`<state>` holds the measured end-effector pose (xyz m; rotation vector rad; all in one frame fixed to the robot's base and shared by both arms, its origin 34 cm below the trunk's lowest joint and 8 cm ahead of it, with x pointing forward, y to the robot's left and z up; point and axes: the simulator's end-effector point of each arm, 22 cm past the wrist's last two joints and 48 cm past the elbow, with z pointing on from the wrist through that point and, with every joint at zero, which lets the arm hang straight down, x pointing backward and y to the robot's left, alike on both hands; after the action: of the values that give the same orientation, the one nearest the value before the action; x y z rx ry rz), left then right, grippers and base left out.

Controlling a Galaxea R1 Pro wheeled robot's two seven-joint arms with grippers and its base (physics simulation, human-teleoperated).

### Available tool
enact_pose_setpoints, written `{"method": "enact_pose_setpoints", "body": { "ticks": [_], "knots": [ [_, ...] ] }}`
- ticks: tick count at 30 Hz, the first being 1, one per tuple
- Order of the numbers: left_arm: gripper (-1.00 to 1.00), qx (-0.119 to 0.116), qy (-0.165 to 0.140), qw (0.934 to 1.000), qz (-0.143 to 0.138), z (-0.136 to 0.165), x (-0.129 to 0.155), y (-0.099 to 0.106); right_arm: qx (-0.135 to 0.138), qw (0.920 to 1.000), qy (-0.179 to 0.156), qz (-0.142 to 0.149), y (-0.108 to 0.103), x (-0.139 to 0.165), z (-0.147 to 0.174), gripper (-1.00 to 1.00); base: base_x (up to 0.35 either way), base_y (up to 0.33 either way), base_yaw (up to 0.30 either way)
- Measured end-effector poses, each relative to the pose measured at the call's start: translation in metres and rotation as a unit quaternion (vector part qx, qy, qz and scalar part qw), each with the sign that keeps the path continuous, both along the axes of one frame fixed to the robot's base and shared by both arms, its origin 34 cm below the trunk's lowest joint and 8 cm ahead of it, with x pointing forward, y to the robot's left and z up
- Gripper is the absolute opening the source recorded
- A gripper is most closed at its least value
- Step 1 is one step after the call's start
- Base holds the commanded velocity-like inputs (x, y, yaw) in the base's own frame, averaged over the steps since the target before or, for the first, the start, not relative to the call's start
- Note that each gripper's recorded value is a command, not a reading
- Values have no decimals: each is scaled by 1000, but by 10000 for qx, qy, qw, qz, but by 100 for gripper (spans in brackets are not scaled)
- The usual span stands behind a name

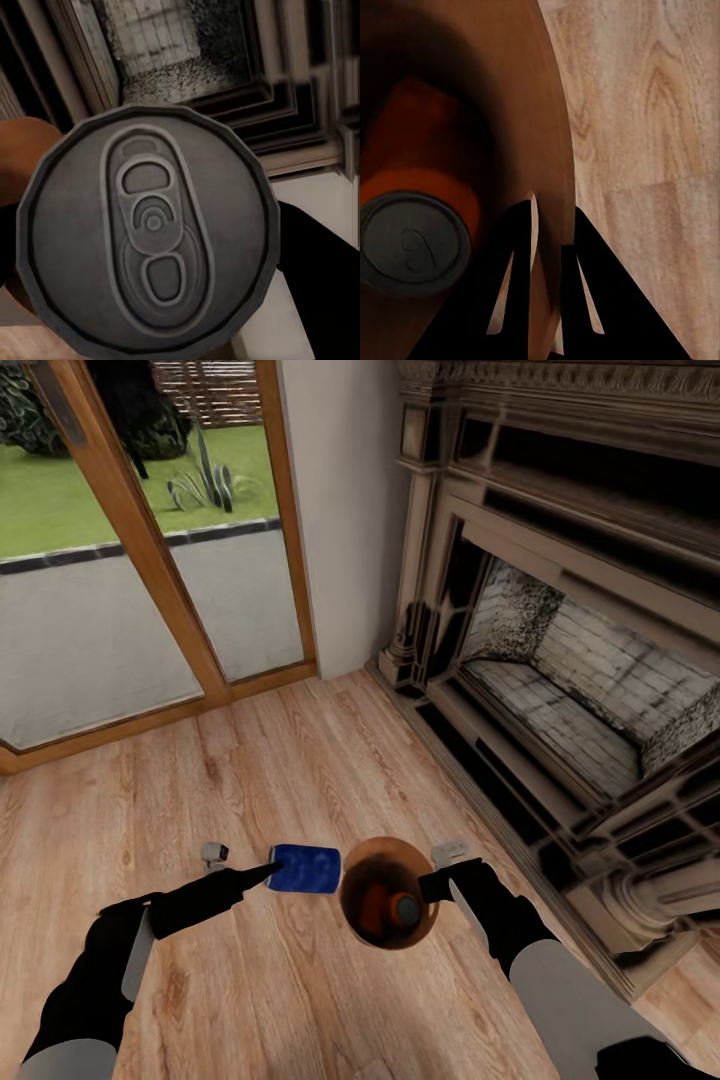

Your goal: Put the three can of soda from the living room inside the tash can in the kitchen.

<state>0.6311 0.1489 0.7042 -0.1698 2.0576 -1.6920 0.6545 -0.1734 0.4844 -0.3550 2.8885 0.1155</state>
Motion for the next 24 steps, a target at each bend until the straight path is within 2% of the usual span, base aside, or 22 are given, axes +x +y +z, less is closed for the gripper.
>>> {"method": "enact_pose_setpoints", "body": {
  "ticks": [15, 24],
  "knots": [
    [-100, -358, 15, 9994, 10, 7, 0, -34, 3, 10000, 2, -3, 0, 0, 0, -100, 0, 0, 0],
    [-100, -445, 45, 9990, 18, 8, -1, -46, 7, 10000, 1, 1, 1, 0, 0, -100, 0, 0, 0]
  ]
}}
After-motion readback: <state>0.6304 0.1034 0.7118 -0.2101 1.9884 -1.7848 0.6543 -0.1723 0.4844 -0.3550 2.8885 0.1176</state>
